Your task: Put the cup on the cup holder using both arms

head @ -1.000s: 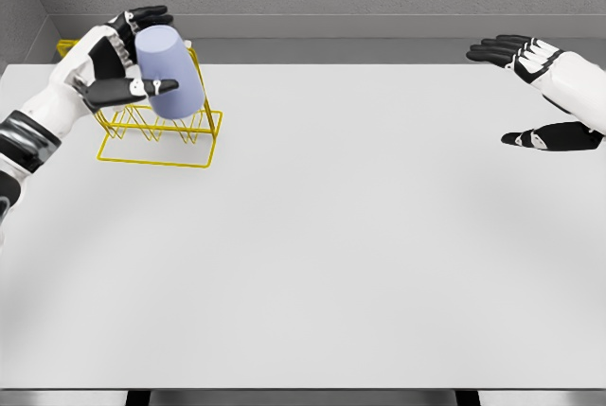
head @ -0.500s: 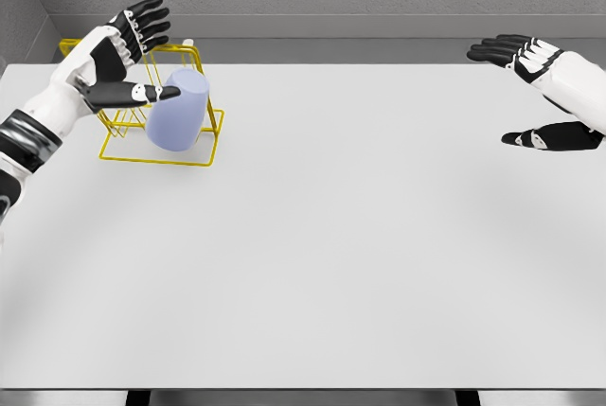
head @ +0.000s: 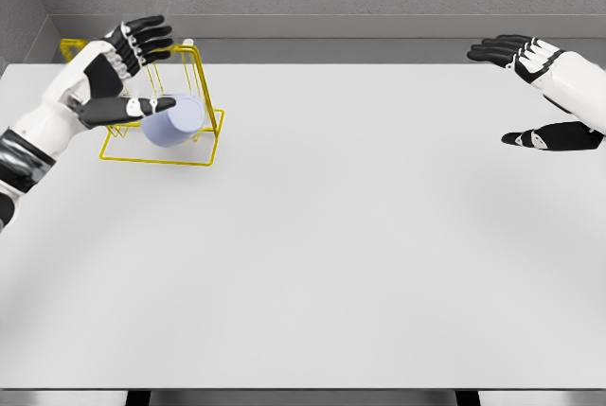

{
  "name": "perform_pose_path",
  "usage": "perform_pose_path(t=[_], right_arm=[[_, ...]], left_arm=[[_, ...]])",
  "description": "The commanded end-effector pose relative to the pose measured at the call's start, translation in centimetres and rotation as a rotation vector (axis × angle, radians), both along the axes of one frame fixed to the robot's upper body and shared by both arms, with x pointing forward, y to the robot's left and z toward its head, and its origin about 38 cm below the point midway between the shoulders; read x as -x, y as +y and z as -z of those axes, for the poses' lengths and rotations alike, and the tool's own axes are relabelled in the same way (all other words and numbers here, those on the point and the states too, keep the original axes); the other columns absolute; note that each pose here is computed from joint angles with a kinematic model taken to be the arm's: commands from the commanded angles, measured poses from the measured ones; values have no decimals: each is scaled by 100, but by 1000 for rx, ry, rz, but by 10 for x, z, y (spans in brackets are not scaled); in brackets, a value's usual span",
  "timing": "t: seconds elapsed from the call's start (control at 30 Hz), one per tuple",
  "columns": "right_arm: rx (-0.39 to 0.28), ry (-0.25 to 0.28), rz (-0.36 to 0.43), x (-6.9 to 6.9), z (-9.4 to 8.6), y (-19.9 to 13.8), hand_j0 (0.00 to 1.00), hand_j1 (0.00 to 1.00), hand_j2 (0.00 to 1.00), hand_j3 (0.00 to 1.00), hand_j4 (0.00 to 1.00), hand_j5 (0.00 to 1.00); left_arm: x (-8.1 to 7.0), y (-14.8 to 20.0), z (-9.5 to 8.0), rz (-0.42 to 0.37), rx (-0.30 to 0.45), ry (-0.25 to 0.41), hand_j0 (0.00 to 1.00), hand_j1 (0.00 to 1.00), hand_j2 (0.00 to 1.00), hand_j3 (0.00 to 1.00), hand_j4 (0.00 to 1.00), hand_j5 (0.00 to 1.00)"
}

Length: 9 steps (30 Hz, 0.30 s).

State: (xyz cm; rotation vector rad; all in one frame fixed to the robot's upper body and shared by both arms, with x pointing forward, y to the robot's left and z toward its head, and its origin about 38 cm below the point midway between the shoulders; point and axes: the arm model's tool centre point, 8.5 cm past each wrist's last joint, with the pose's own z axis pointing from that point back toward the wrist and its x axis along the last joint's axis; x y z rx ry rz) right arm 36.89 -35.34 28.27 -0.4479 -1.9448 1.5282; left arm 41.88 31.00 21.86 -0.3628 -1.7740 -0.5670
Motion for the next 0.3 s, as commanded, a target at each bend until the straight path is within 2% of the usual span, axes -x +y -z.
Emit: perform_pose_path(t=[0.0,0.1,0.17,0.27], right_arm=[[-7,2,0,0,-1,0,100,100,100,100,100,100],[-7,2,0,0,-1,0,100,100,100,100,100,100],[-6,2,0,0,-1,-1,100,100,100,100,100,100],[-7,2,0,0,-1,0,100,100,100,100,100,100]], left_arm=[[6,10,-16,5,-21,-66,100,100,100,100,100,100],[26,35,-18,-29,-62,-64,100,100,100,100,100,100],[33,46,-20,-49,-76,-67,100,100,100,100,100,100],[47,61,-15,-80,-50,-127,100,100,100,100,100,100]])
